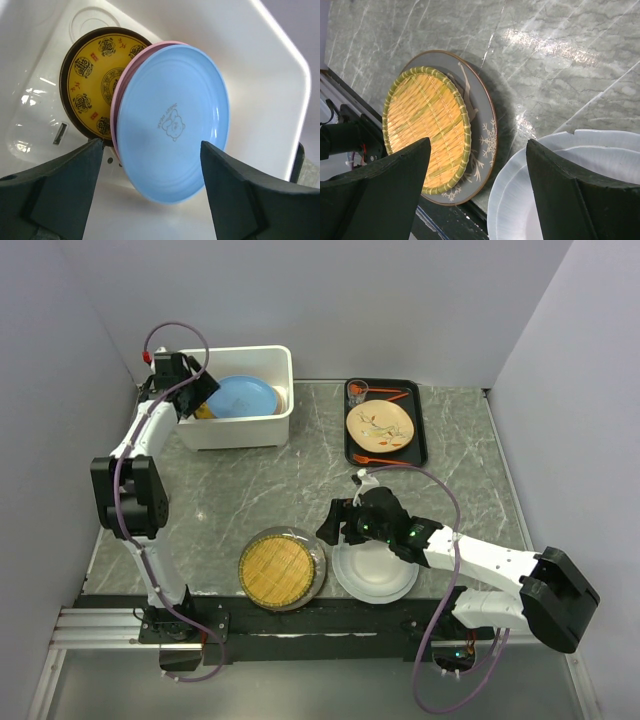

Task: Place the plates into the plastic bin on the countertop
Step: Place the plate in the plastic bin, then pick up the plate at the center of the board.

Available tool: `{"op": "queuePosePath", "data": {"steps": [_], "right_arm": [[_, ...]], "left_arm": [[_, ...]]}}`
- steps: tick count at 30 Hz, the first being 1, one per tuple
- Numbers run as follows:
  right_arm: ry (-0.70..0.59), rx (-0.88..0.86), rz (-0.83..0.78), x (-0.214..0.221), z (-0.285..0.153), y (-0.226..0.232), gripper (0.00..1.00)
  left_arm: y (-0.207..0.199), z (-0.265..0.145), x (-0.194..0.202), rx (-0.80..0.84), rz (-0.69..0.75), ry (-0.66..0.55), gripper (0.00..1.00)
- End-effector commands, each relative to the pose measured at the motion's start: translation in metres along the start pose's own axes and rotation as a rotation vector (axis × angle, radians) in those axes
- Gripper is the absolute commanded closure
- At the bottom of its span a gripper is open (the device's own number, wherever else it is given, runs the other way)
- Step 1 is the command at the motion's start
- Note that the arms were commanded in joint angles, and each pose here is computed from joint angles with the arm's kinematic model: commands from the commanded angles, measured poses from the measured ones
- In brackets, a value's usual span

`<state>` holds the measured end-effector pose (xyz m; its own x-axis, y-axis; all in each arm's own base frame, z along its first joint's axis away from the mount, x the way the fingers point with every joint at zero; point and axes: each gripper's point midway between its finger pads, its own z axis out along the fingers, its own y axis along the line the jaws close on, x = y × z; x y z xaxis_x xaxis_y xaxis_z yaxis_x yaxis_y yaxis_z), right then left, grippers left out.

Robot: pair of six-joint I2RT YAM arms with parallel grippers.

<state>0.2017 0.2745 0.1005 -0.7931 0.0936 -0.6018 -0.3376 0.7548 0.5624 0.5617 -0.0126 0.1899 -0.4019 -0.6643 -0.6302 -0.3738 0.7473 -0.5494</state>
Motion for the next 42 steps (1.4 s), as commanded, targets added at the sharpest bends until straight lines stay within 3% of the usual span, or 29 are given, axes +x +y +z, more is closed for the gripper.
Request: {"op": "queuePosePath", "data": {"steps": [1, 8, 24, 42], "right_arm": [[-0.026, -0.003, -0.015, -0.011, 0.0, 0.005, 0.16], [-0.024, -0.005, -0.011, -0.012, 0.001, 0.006, 0.16], [-0.014, -0.067, 0.012, -0.009, 0.0, 0.018, 0.17], [0.095, -0.166, -0.033, 0.017, 0.017, 0.047, 0.21]], "left_arm": [[-0.032, -0.046, -0.039, 0.101, -0.007, -0.124, 0.17], [-0.056, -0.087, -0.045, 0.181, 0.06, -0.176, 0.18], [-0.087, -0.16, 0.05, 0.354, 0.16, -0.045, 0.25], [-0.046, -0.181, 0.148, 0.328, 0.224, 0.142, 0.23]]}}
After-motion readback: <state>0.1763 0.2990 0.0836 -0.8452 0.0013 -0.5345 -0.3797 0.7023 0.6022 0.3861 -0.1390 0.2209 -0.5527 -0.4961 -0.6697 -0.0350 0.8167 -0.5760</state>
